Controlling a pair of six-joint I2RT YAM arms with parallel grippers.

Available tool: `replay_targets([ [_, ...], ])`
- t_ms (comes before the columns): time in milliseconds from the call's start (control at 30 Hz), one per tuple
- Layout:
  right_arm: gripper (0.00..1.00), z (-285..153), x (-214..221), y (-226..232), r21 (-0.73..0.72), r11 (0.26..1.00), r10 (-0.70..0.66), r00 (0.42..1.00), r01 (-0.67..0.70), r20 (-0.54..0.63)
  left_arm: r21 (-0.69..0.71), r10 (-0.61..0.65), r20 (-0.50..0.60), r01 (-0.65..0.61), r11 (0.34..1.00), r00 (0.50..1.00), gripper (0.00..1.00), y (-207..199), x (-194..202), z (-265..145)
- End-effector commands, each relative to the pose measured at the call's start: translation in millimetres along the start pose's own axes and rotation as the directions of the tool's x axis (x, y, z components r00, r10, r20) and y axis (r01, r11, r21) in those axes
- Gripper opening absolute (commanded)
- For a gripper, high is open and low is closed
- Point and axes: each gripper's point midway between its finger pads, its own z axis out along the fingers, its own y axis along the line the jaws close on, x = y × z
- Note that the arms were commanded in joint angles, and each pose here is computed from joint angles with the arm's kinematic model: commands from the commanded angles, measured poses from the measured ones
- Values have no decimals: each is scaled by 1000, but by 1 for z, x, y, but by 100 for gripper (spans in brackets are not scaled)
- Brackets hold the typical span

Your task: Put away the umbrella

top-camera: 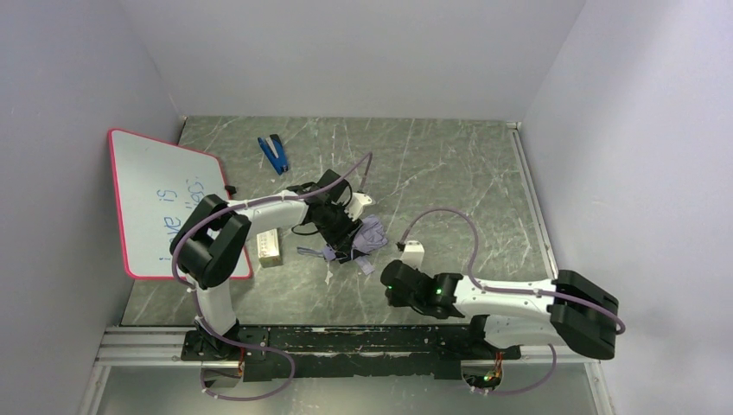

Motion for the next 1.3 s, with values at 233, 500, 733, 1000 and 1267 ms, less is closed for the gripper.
replay_targets([
  [233,56,5,-49,4,-38,985,-161,972,170,170,-162,-37,-183,7,987,982,5,37,55,6],
  [500,67,36,-71,31,-65,924,-363,917,377,164,-158,-34,-188,4,987,982,5,36,56,7],
  [733,63,55,-65,37,-58,897,-430,895,438,116,-155,-32,-194,1,988,980,5,35,58,9],
  [1000,42,70,-42,24,38,848,-529,849,528,-3,-154,-31,-195,1,988,980,5,35,58,8],
  [1267,39,69,-18,9,80,848,-516,851,523,-93,-153,-28,-194,-2,988,981,5,35,57,7],
])
